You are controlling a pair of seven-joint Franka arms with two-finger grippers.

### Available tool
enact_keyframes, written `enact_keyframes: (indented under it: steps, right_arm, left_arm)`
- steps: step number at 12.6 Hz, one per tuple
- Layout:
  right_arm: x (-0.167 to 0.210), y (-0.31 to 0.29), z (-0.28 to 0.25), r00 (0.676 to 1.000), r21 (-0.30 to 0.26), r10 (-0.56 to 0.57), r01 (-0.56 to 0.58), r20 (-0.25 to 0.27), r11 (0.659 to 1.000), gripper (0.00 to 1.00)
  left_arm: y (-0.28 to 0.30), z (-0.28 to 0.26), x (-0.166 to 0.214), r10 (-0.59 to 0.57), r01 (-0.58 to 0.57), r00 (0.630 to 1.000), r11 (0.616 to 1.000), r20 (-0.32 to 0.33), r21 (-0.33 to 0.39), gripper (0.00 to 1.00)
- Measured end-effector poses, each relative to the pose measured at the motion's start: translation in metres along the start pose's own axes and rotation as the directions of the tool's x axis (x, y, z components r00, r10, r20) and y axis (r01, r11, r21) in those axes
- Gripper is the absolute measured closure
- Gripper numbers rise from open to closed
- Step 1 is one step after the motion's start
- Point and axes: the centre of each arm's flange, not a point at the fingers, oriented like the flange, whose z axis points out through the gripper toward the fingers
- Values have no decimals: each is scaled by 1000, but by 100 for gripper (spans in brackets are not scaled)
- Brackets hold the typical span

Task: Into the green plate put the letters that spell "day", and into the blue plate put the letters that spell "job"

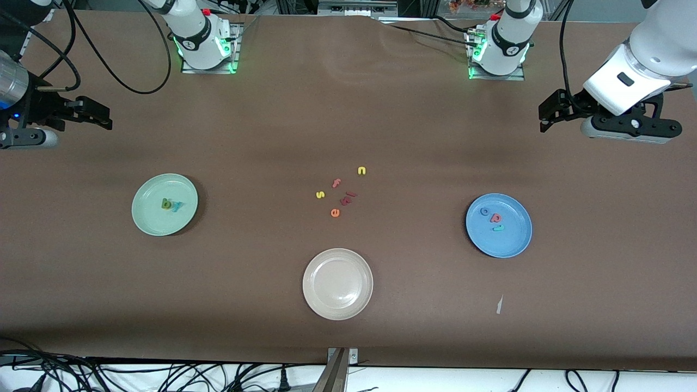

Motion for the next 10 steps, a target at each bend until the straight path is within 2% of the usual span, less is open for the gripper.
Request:
enact_keyframes:
  steps: [5, 10]
  right_arm:
    - [0, 0, -3, 1000, 0, 0, 0, -6, 1000, 0]
    - [3, 3, -5, 999, 0, 6, -6, -36, 1000, 0]
  left_arm:
    - [0, 0, 0, 0, 0, 1000, 1000, 0, 0, 0]
    - [0, 0, 0, 0, 0, 1000, 1000, 0, 0, 0]
